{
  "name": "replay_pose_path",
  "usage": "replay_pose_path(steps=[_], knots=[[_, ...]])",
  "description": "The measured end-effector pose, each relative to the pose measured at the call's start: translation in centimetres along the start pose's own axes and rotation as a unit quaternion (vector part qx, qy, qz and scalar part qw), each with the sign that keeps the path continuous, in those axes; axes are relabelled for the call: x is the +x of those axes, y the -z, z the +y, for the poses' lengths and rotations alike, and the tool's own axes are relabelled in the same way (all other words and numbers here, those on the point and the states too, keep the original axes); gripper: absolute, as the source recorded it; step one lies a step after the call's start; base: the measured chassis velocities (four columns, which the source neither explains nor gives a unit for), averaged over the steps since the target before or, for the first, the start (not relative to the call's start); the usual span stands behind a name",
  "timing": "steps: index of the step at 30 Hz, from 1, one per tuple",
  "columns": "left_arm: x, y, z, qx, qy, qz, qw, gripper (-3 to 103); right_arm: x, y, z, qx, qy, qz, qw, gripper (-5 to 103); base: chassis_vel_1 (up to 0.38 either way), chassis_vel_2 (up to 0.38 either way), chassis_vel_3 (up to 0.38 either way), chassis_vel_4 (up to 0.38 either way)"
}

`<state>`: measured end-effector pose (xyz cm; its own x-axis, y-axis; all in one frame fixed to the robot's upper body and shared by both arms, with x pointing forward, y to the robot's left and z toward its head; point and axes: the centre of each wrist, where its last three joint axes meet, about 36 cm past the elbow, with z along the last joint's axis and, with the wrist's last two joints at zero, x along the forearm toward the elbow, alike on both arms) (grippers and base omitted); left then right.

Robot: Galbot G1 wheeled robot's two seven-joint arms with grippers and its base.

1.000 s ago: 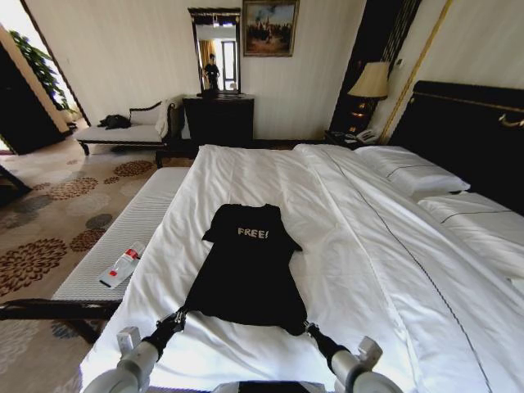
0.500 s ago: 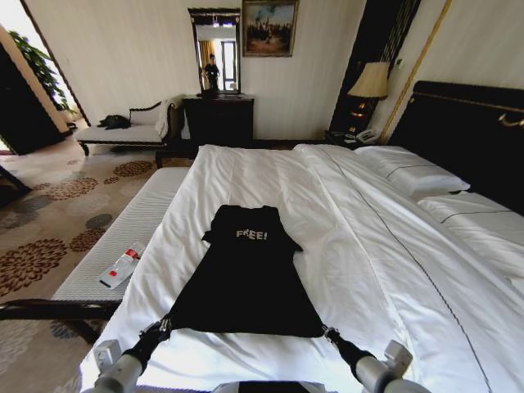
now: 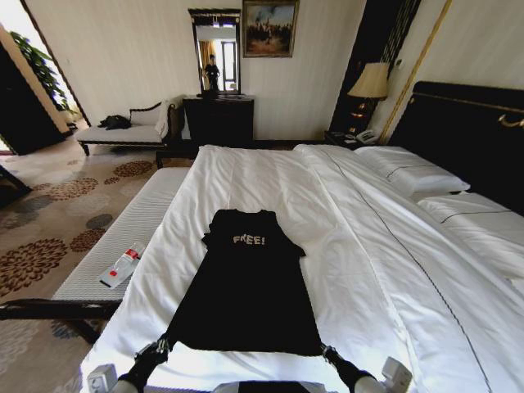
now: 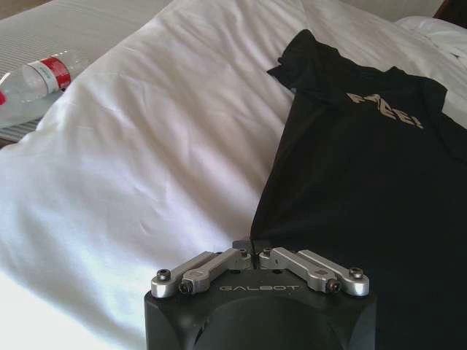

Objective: Fold the clothes on the bed.

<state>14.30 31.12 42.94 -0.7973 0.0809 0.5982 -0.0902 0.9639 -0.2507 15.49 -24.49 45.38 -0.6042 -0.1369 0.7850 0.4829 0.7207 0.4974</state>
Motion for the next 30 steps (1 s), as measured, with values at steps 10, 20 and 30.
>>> replay_pose_path(steps=[10, 20, 30], knots=[[0.6, -0.4, 0.8, 0.003, 0.025, 0.004, 0.9997, 0, 0.2, -1.4, 0.3, 0.008, -0.009, 0.007, 1.0, 0, 0.0, 0.0, 0.0, 0.0], [-0.5, -1.6, 0.3, 0.007, 0.04, 0.005, 0.9992, 0, -1.1, -2.4, 0.3, 0.016, -0.018, 0.01, 1.0, 0, 0.0, 0.0, 0.0, 0.0], [-0.7, -1.6, -0.3, -0.024, 0.057, 0.003, 0.9981, 21, -1.8, -2.8, 0.6, 0.029, -0.032, 0.009, 0.999, 13, 0.0, 0.0, 0.0, 0.0]])
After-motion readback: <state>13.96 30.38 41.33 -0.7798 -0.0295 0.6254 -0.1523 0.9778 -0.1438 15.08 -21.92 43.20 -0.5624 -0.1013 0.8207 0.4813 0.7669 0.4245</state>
